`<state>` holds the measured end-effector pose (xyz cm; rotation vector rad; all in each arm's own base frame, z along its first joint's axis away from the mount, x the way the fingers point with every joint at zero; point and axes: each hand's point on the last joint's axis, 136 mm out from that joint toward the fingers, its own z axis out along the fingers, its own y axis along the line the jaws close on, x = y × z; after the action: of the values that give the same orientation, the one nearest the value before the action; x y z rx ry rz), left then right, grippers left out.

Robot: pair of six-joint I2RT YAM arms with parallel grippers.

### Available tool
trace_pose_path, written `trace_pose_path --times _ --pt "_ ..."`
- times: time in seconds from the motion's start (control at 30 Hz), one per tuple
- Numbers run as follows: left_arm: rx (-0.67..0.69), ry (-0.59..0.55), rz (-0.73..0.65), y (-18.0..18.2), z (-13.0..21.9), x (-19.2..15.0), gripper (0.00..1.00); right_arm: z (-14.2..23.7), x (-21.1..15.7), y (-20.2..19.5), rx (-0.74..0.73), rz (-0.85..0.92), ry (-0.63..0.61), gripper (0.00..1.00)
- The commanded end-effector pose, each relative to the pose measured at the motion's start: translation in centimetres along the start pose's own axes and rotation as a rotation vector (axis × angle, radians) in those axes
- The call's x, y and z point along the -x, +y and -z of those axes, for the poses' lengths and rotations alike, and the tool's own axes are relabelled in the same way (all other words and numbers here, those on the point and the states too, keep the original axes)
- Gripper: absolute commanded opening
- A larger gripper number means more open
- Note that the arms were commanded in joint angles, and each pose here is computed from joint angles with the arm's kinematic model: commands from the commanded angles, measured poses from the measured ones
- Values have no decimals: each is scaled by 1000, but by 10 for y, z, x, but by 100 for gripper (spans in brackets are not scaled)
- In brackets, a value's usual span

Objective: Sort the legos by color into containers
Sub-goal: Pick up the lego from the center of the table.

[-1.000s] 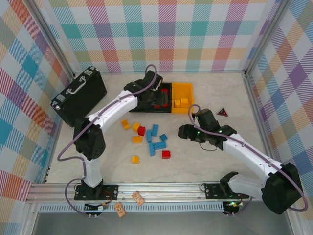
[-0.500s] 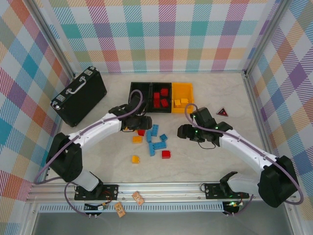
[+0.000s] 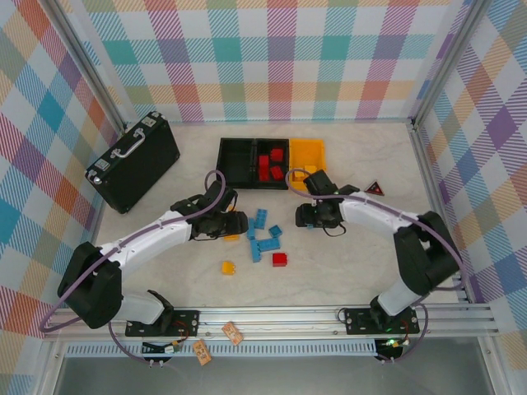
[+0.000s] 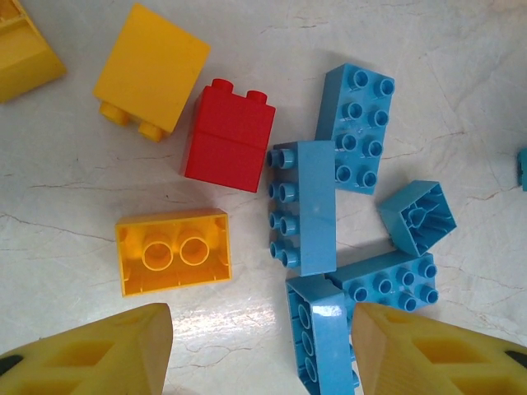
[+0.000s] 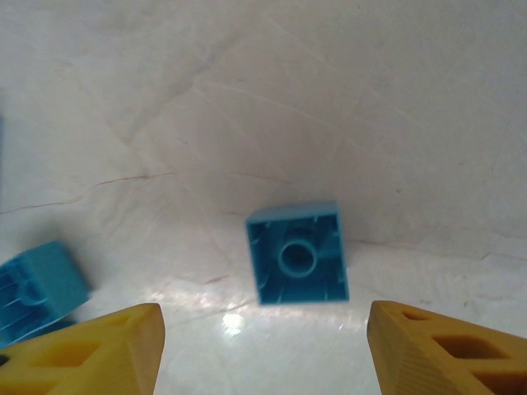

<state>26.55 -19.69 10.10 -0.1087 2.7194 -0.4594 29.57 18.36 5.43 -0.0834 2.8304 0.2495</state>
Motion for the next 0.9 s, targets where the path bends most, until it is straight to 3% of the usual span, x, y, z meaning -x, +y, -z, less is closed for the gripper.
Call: trace_pose_path --times 0.0,0.23,0.5,0.63,0.87 --pt "-18 -21 12 -6 2 5 59 -7 5 -11 -74 38 18 64" --pt "-8 -6 8 -6 -4 4 59 -22 3 -13 -92 55 44 55" --pt "5 -1 28 0 -8 -2 59 -20 7 -7 -77 72 44 28" --pt "22 -23 53 8 -6 -3 59 -7 13 5 -39 84 22 26" --pt "75 -72 172 38 -2 -19 59 23 35 63 86 163 -35 26"
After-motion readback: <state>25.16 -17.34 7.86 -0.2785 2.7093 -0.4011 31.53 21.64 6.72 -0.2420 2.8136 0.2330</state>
